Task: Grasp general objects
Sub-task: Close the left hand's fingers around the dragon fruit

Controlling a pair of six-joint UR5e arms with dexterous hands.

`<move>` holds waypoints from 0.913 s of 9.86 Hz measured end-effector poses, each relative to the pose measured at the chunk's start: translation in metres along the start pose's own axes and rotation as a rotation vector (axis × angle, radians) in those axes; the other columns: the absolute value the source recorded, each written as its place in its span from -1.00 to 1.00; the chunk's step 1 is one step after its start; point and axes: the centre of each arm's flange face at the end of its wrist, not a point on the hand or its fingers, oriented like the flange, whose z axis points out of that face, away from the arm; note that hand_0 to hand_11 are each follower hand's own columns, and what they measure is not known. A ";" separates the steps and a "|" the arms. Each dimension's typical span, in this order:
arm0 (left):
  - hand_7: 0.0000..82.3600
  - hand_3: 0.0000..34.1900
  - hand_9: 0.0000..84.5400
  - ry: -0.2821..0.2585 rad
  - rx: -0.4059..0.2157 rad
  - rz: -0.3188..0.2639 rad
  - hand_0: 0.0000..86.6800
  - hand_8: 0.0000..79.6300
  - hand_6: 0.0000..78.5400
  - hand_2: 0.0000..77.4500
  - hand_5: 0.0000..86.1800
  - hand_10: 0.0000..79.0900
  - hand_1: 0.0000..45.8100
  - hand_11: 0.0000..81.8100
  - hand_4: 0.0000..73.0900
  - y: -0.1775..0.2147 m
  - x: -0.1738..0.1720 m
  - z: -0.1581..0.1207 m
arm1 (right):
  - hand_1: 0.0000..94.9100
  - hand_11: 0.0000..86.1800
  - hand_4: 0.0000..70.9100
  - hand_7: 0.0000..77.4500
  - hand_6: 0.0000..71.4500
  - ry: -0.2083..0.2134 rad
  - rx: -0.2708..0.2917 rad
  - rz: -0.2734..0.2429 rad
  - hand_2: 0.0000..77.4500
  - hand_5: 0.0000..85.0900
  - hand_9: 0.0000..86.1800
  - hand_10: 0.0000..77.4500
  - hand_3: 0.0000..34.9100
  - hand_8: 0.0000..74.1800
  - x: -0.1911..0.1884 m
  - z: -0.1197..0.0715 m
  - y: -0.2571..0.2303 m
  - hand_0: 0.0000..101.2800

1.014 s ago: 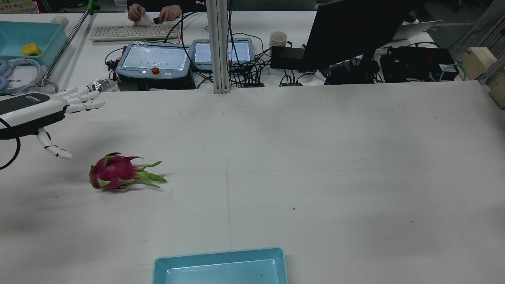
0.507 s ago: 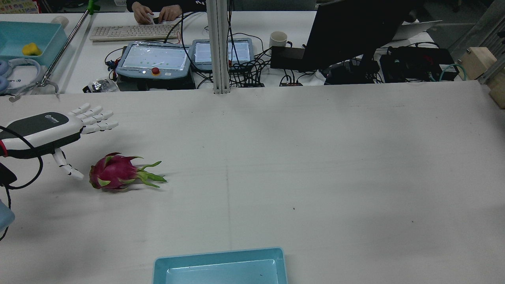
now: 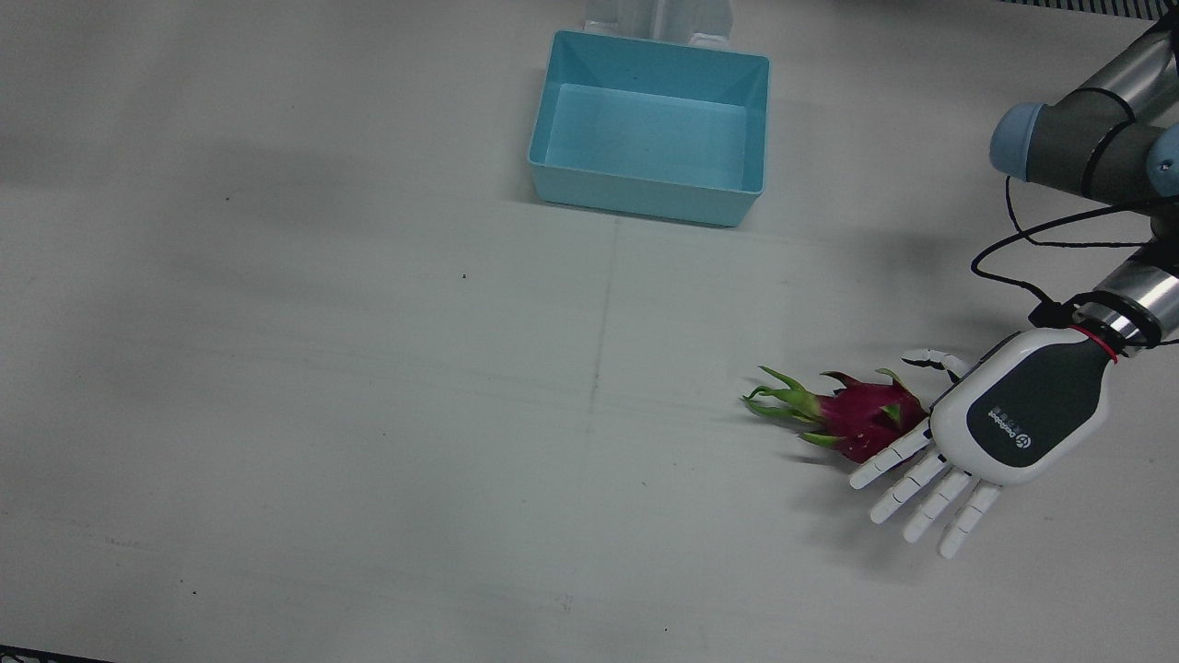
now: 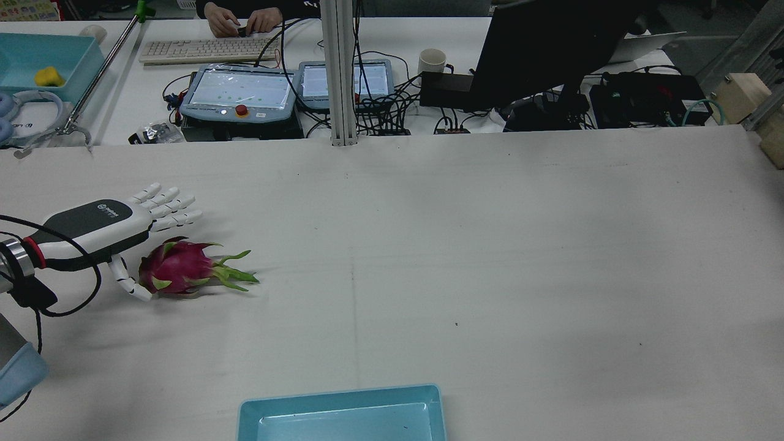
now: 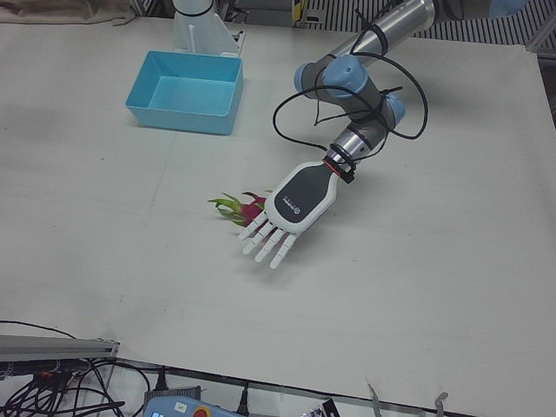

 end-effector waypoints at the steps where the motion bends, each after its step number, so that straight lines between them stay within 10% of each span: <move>1: -0.91 -0.39 -0.99 0.001 0.000 0.000 0.17 -0.97 -1.00 -0.48 -0.95 -0.99 -1.00 -0.97 -0.99 0.002 -0.005 0.002 | -0.89 -0.99 -1.00 -1.00 -1.00 0.000 0.000 0.000 -0.96 -0.99 -0.99 -1.00 -1.00 -1.00 0.000 0.000 0.000 -1.00; 5: -0.91 -0.45 -0.99 -0.007 0.001 0.006 0.17 -0.97 -1.00 -0.48 -0.95 -0.99 -1.00 -0.97 -0.99 0.004 -0.033 0.007 | -0.89 -0.99 -1.00 -1.00 -1.00 0.000 0.002 0.001 -0.96 -0.99 -0.99 -1.00 -1.00 -1.00 0.000 0.000 -0.001 -1.00; 9: -0.89 -0.92 -0.99 -0.006 0.000 0.006 0.18 -0.97 -1.00 -0.48 -0.95 -0.99 -1.00 -0.97 -0.99 0.005 -0.036 0.008 | -0.89 -0.99 -1.00 -1.00 -1.00 0.001 0.002 0.001 -0.96 -0.99 -0.99 -1.00 -1.00 -1.00 0.001 0.000 -0.001 -1.00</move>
